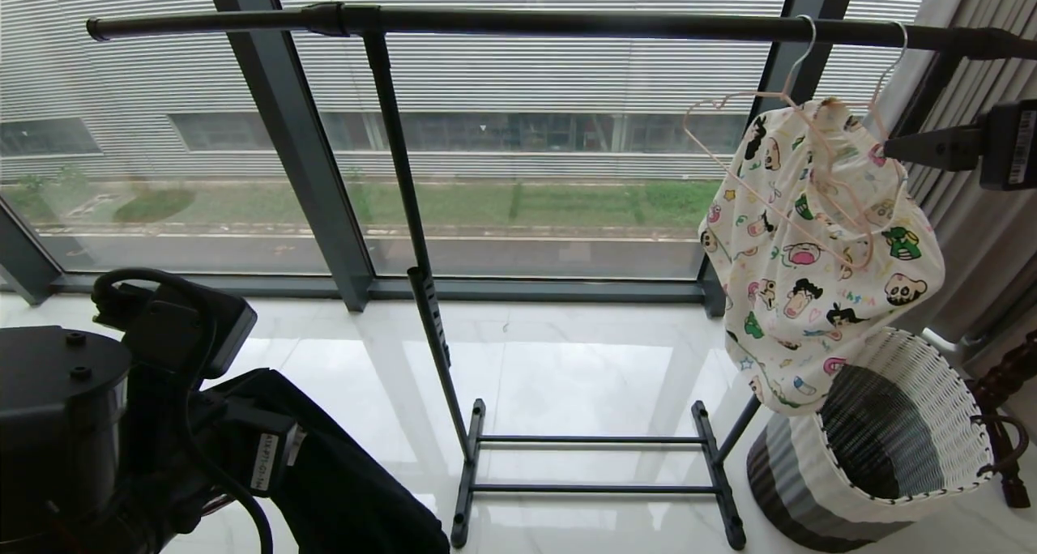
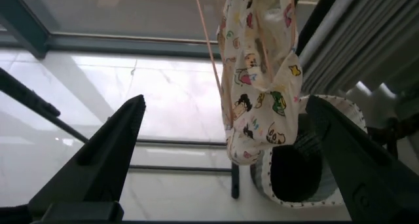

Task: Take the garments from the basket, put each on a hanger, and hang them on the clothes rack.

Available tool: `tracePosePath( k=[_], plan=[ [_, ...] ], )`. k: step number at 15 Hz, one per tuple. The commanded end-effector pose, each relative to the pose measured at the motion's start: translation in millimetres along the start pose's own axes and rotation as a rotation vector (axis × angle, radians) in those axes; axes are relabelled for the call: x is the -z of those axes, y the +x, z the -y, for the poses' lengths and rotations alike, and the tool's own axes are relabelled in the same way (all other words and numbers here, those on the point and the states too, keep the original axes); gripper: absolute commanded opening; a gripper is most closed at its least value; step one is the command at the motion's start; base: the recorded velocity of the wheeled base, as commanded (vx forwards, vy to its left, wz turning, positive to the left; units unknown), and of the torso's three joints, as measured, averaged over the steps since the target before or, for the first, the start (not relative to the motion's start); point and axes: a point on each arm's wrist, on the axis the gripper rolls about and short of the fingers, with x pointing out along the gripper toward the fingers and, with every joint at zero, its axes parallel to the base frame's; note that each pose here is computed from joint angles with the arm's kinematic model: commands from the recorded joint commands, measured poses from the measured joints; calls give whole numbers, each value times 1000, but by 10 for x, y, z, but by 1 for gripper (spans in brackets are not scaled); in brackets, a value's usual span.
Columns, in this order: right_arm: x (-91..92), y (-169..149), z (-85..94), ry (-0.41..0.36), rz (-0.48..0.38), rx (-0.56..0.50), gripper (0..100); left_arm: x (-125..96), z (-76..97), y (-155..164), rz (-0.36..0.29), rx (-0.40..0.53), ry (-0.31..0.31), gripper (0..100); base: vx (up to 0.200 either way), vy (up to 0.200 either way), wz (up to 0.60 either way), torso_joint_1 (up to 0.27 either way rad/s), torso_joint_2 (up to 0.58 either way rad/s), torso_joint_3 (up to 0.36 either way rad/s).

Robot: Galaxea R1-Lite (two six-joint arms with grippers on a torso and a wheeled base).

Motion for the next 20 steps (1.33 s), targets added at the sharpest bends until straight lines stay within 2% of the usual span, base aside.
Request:
tracePosePath(
  k=[1, 7, 11, 17, 20],
  plan=[
    [117, 39, 46, -54, -25, -14, 100, 4, 7, 6, -3, 2, 3, 0, 200, 0, 0, 2, -2, -2],
    [218, 89, 66, -53, -55, -20, 100, 3, 4, 3, -1, 2, 2, 0, 200, 0, 0, 6, 4, -2],
    [303, 55, 176, -35, -74, -89, 100, 12, 6, 4, -4, 2, 4, 0, 200, 0, 0, 1, 0, 0],
    [530, 89, 212, -27, -133, -138, 100, 14, 67, -43, 12, 42, 21, 0, 0, 0, 0, 0, 0, 0],
    [696, 177, 219, -24, -92, -199, 100, 8, 78, -52, 19, 49, 21, 0, 0, 0, 0, 0, 0, 0]
  ],
)
